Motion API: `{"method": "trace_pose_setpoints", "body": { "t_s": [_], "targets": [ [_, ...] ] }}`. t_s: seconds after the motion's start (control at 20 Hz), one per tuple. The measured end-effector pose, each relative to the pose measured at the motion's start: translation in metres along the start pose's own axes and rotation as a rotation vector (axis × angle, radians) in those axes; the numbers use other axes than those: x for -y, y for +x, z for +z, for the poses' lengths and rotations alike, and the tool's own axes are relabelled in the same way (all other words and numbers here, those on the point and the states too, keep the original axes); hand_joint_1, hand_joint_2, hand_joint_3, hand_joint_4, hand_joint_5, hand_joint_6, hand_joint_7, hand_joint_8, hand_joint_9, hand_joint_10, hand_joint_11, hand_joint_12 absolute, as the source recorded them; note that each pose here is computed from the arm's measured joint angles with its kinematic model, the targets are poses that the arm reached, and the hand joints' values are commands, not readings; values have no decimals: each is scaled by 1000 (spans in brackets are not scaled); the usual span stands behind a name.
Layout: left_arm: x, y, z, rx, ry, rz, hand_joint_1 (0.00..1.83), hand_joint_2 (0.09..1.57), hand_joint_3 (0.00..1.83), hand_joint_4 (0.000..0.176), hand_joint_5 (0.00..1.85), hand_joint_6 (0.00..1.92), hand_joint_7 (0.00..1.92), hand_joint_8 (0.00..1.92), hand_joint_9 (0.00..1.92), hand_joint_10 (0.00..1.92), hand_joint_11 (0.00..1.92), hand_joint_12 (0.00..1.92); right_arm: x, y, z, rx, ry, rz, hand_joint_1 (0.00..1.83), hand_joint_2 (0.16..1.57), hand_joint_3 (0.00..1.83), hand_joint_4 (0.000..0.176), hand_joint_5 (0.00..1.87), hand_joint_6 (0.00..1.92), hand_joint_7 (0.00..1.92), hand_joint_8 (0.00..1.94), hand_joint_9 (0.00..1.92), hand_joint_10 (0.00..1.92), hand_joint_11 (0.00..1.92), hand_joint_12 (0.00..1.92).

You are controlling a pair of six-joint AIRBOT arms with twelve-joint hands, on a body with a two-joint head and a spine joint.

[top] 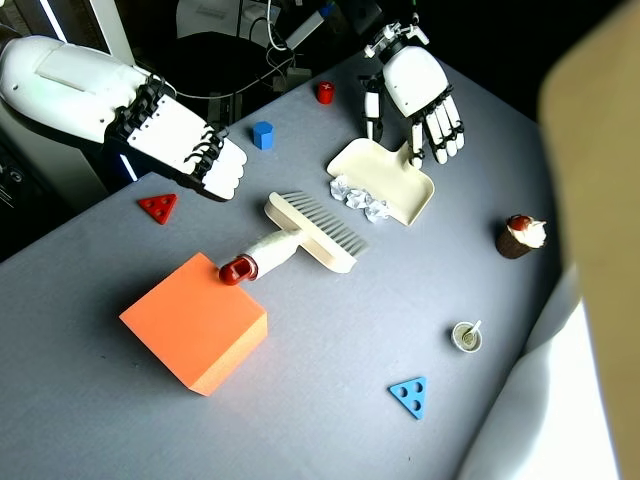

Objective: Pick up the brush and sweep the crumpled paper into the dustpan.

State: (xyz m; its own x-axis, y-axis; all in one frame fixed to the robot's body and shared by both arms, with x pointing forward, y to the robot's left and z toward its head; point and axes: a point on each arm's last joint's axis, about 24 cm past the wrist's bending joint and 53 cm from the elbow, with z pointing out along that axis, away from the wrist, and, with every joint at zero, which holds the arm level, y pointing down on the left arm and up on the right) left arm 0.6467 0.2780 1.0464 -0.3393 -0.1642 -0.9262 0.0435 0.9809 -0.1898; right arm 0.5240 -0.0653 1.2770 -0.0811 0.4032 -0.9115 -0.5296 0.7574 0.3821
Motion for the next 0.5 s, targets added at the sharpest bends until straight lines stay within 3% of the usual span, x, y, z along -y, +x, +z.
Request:
{"method": "trace_pose_setpoints", "body": {
  "t_s": [0.05,0.15,0.3,0.5],
  "targets": [
    [-1,0,0,0,-1,0,1119,1095,5,0,1023,858,404,12,327,8,217,290,0,0,0,3,2,3,0,995,4,0,198,6,248,10,246,11,226,9],
    [-1,-1,0,3,-4,-2,1163,1083,0,0,1060,837,431,4,362,7,251,301,1,1,0,12,10,7,0,997,4,0,213,10,264,14,262,15,244,16],
    [0,-1,2,7,2,5,1143,1095,1,0,1035,884,419,1,345,1,231,290,-1,4,0,38,21,-53,0,995,2,0,201,3,245,4,242,5,230,9],
    [3,-3,3,9,11,14,1135,1095,0,0,1034,888,448,7,378,9,255,295,-14,-9,4,164,5,-166,0,1008,7,0,195,0,237,0,238,2,224,5]
  ]
}}
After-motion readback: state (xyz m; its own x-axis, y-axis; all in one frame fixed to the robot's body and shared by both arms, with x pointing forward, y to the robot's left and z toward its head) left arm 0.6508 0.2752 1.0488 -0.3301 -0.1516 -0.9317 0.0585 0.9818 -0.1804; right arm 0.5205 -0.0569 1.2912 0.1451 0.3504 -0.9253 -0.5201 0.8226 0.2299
